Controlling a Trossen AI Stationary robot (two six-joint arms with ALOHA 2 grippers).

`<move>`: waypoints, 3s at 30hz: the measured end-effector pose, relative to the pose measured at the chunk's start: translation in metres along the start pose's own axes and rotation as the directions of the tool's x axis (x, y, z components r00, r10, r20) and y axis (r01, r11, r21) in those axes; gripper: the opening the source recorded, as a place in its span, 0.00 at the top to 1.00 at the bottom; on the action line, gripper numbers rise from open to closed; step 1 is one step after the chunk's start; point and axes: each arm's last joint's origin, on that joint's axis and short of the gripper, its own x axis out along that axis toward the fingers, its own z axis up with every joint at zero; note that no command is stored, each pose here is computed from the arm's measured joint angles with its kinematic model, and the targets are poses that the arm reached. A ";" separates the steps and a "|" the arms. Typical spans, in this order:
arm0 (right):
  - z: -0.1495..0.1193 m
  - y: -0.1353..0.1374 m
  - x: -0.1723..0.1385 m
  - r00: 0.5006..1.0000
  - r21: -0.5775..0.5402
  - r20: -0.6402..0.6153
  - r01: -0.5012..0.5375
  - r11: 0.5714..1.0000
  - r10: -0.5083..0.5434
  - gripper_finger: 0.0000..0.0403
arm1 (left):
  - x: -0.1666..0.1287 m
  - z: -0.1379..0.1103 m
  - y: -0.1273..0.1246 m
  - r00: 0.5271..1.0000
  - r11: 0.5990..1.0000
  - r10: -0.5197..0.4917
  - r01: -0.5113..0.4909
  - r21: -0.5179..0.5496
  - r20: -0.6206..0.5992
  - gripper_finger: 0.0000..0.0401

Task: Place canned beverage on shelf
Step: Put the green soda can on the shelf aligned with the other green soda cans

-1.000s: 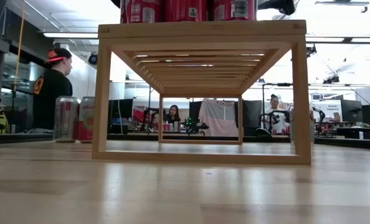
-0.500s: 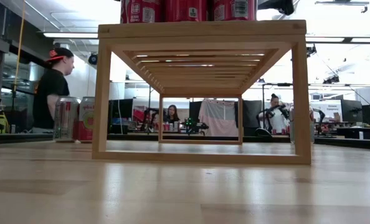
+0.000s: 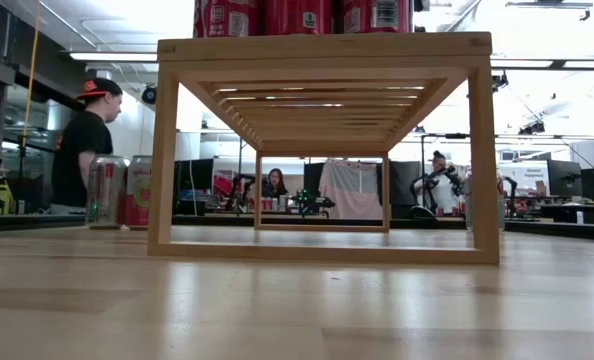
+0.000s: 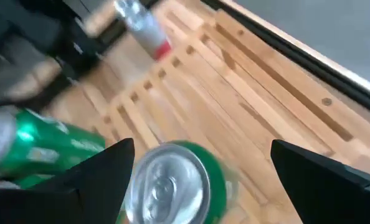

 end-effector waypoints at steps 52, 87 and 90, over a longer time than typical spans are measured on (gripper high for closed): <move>-0.050 0.077 -0.013 0.980 -0.287 -0.193 -0.007 0.958 -0.051 0.29 | -0.004 -0.007 -0.012 0.995 0.998 0.007 -0.013 -0.061 -0.099 0.35; -0.071 0.100 0.007 0.961 -0.342 -0.276 -0.065 0.937 -0.034 0.28 | -0.004 -0.007 -0.011 0.995 0.997 0.028 -0.035 -0.069 -0.099 0.35; -0.071 0.100 0.007 0.959 -0.341 -0.281 -0.070 0.938 -0.030 0.20 | -0.004 -0.007 -0.011 0.995 0.997 0.028 -0.035 -0.069 -0.099 0.35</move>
